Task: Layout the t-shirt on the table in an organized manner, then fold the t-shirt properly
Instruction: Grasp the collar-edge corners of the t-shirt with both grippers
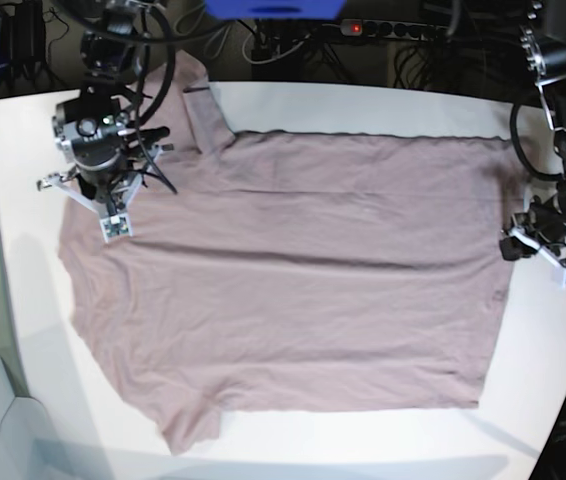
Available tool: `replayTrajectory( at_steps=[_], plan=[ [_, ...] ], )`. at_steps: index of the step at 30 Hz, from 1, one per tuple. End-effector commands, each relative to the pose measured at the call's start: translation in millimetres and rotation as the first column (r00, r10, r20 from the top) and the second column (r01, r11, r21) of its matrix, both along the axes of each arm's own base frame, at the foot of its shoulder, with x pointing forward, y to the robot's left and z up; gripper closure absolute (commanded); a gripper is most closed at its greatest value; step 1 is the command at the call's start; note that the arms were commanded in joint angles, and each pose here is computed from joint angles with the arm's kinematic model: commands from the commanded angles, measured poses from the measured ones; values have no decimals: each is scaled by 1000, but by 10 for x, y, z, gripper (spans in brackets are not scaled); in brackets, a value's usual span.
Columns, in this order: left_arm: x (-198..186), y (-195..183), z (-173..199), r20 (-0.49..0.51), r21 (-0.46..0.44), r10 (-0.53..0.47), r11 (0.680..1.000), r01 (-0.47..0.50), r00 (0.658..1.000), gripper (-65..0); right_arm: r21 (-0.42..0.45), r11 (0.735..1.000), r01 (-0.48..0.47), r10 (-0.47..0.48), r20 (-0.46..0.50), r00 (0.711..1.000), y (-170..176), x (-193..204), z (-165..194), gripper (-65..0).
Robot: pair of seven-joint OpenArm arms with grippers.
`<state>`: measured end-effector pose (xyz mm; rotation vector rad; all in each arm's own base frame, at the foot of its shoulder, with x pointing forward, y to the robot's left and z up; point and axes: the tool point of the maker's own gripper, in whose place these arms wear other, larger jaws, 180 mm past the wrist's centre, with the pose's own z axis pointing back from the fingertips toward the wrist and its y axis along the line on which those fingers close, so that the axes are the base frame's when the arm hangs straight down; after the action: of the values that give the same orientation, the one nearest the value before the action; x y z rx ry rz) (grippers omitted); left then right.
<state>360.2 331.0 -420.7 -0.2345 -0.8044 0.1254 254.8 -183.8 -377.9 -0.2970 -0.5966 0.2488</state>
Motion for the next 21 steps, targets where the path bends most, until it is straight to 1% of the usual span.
replayTrajectory(
  at_steps=[1, 5, 8, 9, 11, 14, 17, 21],
  plan=[
    [97, 94, 176, 51, 15, 4, 1000, -5, 999, -162, -4, 1000, -4, 4, 21, 1000, -4, 9, 53, 0],
    [87, 251, 264, 57, 44, 11, 999, -14, 998, -162, -5, 1000, -4, 4, 12, 1000, -9, -30, 32, 0],
    [158, 244, 427, 90, 75, -15, 997, 8, 996, -162, -11, 1000, -1, 1, 9, 1000, -21, -24, 42, 0],
    [163, 228, 467, 80, 86, -30, 996, 23, 996, -162, -11, 1000, -1, 1, 9, 1000, -21, -24, 42, 0],
    [141, 308, 598, 63, 101, -22, 995, 16, 998, -162, -12, 1000, -3, 3, 15, 1000, -23, -11, 51, 0],
    [-12, 454, 777, 40, 131, 5, 991, -11, 999, -162, -13, 1000, -4, 4, 20, 1000, -26, -25, 65, 0],
    [-106, 343, 990, 61, 177, -16, 984, 6, 998, -162, -21, 1000, -6, 6, 24, 1000, -51, -15, 84, 0],
    [-474, 251, 1050, 43, 245, -28, 969, 16, 999, -166, -39, 999, -10, 10, 19, 1000, -98, -30, 87, 0]
  ],
)
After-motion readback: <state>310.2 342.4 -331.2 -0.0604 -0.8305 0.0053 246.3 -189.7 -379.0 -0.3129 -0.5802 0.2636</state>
